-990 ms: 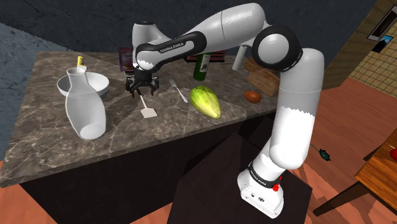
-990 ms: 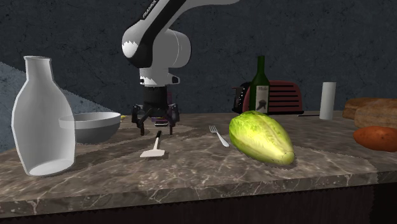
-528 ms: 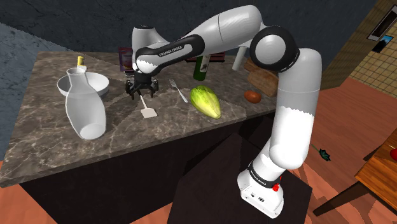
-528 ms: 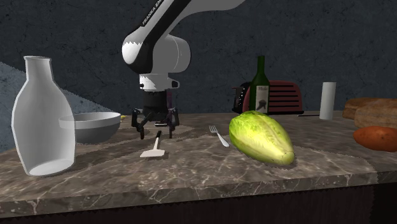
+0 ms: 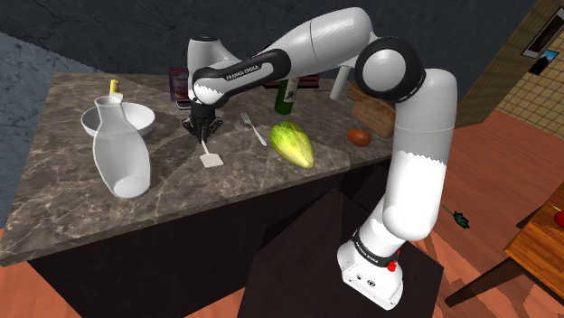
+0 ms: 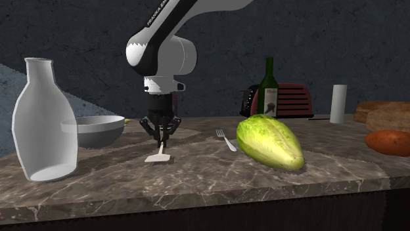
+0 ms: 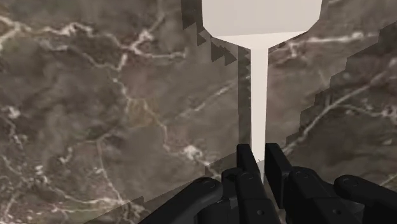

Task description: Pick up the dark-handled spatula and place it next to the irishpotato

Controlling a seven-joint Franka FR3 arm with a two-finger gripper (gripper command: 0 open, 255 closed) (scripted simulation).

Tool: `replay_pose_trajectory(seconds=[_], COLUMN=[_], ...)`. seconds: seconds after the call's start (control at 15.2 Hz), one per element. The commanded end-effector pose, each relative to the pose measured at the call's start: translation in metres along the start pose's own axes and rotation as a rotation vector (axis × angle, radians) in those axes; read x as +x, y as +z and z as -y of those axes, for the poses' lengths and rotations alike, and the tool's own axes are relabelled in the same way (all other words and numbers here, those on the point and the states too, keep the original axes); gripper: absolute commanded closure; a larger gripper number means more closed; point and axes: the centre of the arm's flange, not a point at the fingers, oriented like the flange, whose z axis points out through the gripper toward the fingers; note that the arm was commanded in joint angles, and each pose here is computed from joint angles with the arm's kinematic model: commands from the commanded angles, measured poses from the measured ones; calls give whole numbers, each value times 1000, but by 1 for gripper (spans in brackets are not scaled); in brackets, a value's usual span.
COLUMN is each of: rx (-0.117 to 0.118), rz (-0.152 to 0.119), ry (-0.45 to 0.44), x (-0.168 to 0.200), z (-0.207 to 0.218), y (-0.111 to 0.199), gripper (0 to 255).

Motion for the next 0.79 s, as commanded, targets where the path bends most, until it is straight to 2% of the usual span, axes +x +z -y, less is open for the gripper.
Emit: replay_pose_trajectory(seconds=[0.0,0.2,0.73], rx=[0,0,0], rz=[0,0,0], ry=[0,0,0], x=[0,0,3], z=[0,0,0], y=[0,0,-42], gripper=[255,255,255])
